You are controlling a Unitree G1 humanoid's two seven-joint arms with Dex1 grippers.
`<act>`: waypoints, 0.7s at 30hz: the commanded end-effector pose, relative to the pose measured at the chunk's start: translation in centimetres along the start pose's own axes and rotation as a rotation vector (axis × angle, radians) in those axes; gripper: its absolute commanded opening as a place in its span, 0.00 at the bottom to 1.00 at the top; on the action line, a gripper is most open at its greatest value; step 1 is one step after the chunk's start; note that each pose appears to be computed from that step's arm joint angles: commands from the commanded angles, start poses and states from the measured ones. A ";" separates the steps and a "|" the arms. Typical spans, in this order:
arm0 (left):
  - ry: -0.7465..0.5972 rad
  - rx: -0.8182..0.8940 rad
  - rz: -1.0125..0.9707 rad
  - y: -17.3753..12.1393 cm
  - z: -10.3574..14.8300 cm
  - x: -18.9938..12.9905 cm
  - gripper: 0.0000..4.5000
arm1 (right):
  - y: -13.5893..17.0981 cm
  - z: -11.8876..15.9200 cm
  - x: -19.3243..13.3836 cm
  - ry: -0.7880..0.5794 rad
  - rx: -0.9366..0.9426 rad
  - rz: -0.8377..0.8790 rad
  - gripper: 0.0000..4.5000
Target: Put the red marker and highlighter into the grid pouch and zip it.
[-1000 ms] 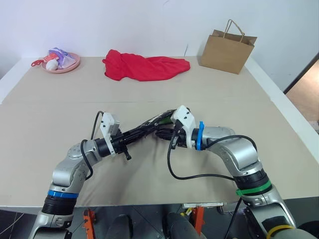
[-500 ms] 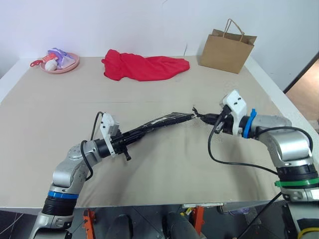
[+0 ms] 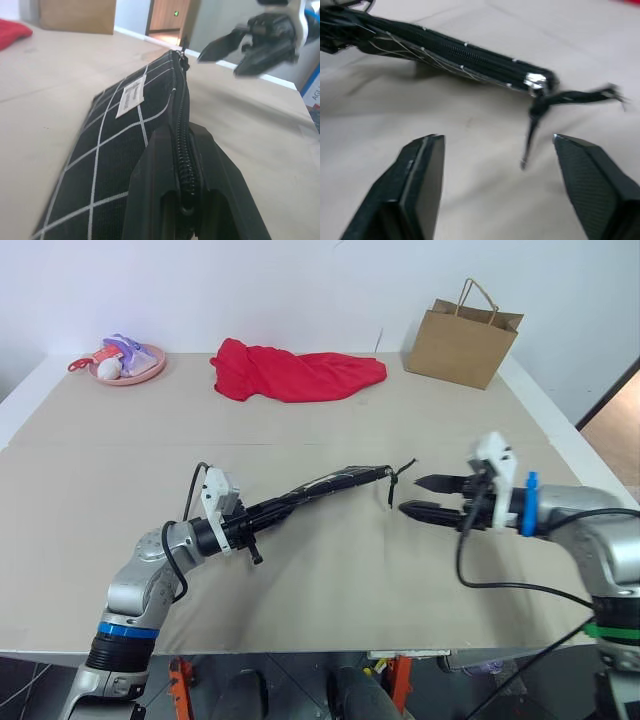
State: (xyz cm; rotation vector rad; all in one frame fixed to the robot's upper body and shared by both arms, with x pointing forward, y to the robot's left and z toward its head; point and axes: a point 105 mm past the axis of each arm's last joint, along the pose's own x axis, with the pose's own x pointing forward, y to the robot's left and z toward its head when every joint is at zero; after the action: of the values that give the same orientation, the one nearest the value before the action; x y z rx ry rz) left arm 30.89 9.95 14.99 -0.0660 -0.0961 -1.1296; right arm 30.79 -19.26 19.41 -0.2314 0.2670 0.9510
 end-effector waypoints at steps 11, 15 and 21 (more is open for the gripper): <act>0.048 0.164 -0.269 -1.0 -1.1 -1.7 0.33 | 0.9 -1.2 -3.8 0.017 -0.043 -0.084 0.86; -0.011 0.113 -0.176 -0.6 0.3 -1.8 0.65 | 0.6 -1.3 -3.7 0.027 -0.043 -0.089 0.86; 0.020 -0.080 0.034 0.4 1.2 -3.8 0.71 | -0.6 -1.4 -3.9 0.029 -0.045 -0.111 0.86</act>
State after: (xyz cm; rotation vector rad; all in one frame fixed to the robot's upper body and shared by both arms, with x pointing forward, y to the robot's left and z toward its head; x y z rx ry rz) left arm 29.56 12.89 14.57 -0.1203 -0.0246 -1.1529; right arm 28.76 -22.83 18.08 -0.2555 0.3007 0.8473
